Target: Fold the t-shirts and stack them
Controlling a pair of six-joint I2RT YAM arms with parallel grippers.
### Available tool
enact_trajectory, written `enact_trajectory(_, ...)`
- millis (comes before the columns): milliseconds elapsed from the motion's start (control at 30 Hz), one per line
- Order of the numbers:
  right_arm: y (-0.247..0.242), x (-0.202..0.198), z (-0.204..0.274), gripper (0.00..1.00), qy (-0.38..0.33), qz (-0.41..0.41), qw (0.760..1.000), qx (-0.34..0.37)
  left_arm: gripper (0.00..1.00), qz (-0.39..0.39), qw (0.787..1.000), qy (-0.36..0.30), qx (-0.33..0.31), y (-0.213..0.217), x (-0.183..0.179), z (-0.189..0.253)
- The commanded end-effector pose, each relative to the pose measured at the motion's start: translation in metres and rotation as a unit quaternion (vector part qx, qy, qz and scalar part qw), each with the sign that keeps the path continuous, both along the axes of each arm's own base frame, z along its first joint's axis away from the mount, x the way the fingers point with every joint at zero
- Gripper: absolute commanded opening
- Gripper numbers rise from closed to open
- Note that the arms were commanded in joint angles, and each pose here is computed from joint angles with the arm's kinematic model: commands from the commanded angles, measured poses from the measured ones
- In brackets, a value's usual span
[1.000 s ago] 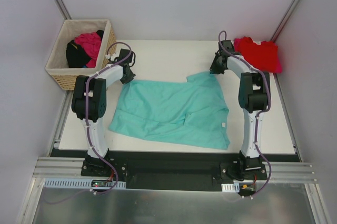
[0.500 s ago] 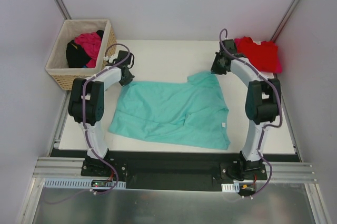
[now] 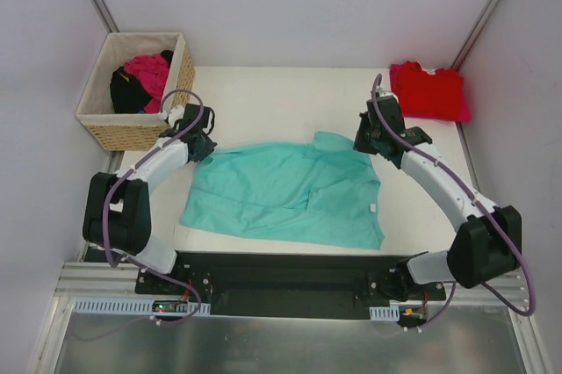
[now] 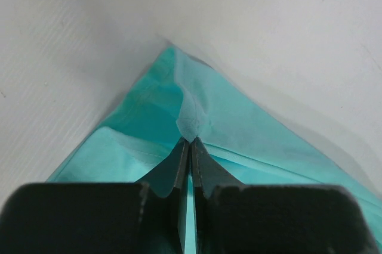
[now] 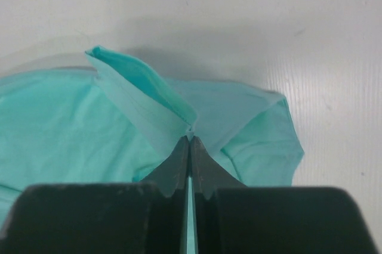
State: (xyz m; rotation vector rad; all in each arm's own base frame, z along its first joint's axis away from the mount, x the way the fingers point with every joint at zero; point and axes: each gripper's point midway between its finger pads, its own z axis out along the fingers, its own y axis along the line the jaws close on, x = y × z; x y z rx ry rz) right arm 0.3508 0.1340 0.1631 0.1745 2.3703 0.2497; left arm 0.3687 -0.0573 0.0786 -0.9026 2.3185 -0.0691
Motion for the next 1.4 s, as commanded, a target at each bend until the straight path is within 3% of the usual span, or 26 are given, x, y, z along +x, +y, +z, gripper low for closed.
enact_trajectory(0, -0.010, -0.047, 0.015, 0.01, -0.023, -0.011, 0.999, -0.020, 0.00, 0.017, 1.000, 0.003, -0.004, 0.003, -0.028, -0.005)
enact_trajectory(167, -0.024, -0.090, 0.006, 0.01, -0.020, -0.014, 0.999, -0.021, 0.00, 0.029, 0.999, 0.017, 0.014, 0.013, -0.050, -0.020)
enact_trajectory(567, -0.047, -0.165, -0.003, 0.01, -0.011, -0.013, 1.000, -0.014, 0.00, 0.030, 0.999, 0.030, 0.028, 0.017, -0.056, -0.030)
enact_trajectory(900, -0.056, -0.183, -0.027, 0.01, 0.010, -0.031, 0.999, -0.021, 0.00, 0.011, 1.000, 0.008, 0.002, 0.005, -0.061, -0.015)
enact_trajectory(1167, -0.053, -0.187, -0.041, 0.01, 0.024, -0.027, 0.999, -0.036, 0.00, -0.022, 0.997, -0.059, -0.040, -0.003, -0.100, 0.028)
enact_trajectory(1367, -0.048, -0.190, -0.036, 0.01, 0.022, -0.018, 0.999, -0.030, 0.00, -0.018, 0.998, -0.059, -0.018, 0.009, -0.120, 0.024)
